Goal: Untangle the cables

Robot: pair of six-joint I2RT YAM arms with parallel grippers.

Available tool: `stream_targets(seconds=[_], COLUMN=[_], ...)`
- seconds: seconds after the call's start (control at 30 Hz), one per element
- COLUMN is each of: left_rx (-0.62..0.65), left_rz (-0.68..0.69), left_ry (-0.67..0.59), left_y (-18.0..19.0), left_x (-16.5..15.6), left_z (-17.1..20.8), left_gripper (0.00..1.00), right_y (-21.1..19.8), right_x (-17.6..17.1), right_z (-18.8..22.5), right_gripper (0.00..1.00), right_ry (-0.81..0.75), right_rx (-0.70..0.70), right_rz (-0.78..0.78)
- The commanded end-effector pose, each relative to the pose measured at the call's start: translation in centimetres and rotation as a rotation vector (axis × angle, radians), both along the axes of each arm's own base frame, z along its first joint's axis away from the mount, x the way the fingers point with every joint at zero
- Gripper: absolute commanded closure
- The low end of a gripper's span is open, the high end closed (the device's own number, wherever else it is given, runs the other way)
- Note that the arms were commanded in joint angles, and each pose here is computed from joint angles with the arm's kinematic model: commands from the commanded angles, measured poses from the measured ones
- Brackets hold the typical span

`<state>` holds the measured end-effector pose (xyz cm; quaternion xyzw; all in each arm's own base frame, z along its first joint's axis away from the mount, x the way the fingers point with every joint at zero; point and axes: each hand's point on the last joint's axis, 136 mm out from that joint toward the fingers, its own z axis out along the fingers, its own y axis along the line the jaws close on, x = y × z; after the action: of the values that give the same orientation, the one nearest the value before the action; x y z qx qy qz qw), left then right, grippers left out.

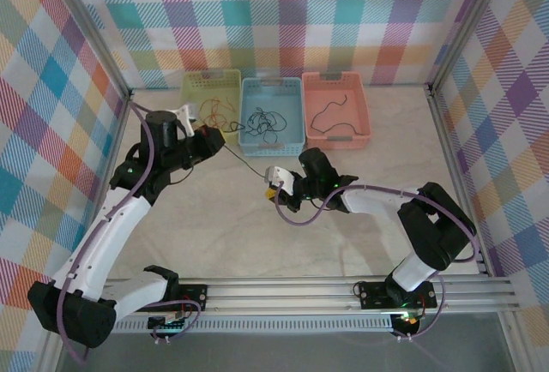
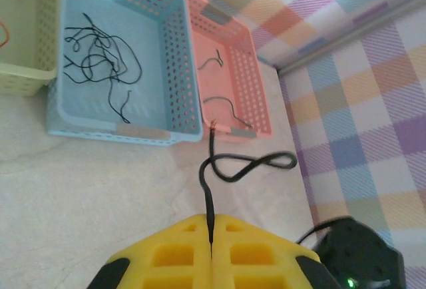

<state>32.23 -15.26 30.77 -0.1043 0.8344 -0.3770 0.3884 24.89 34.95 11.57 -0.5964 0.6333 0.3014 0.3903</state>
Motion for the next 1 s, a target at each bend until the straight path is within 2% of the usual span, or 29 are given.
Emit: stream_targets(seconds=[0.0,0.47,0.83,0.93,0.97], left_rx=[-0.157,-0.04,-0.052,-0.088,-0.1], left_rz=[0.062,0.281,0.29,0.239,0.223], left_ry=[-0.095,-0.183,-0.222,-0.221,-0.204], left_y=[1.2,7.5,8.0,7.0,6.7], left_x=[2.0,3.9,4.1,4.8,5.1], left_z=[3.6,8.8,10.2,10.0,9.7], left_gripper=[0.97,0.98,1.0,1.0,1.0], right_y=[-0.1,-0.3,-0.3,-0.2,-0.1], right_x=[-0.3,-0.1,0.1,0.4,0.9], right_z=[-2.1,-3.2,-3.2,-2.7,-2.4], right_gripper=[1.0,1.0,1.0,1.0,0.84], right_ry=[0.016,0.033,0.032,0.026,0.017], right_rx=[-0.049,-0.087,-0.095,-0.074,-0.065], right_rz=[0.022,0.016,0.005,-0.012,-0.039])
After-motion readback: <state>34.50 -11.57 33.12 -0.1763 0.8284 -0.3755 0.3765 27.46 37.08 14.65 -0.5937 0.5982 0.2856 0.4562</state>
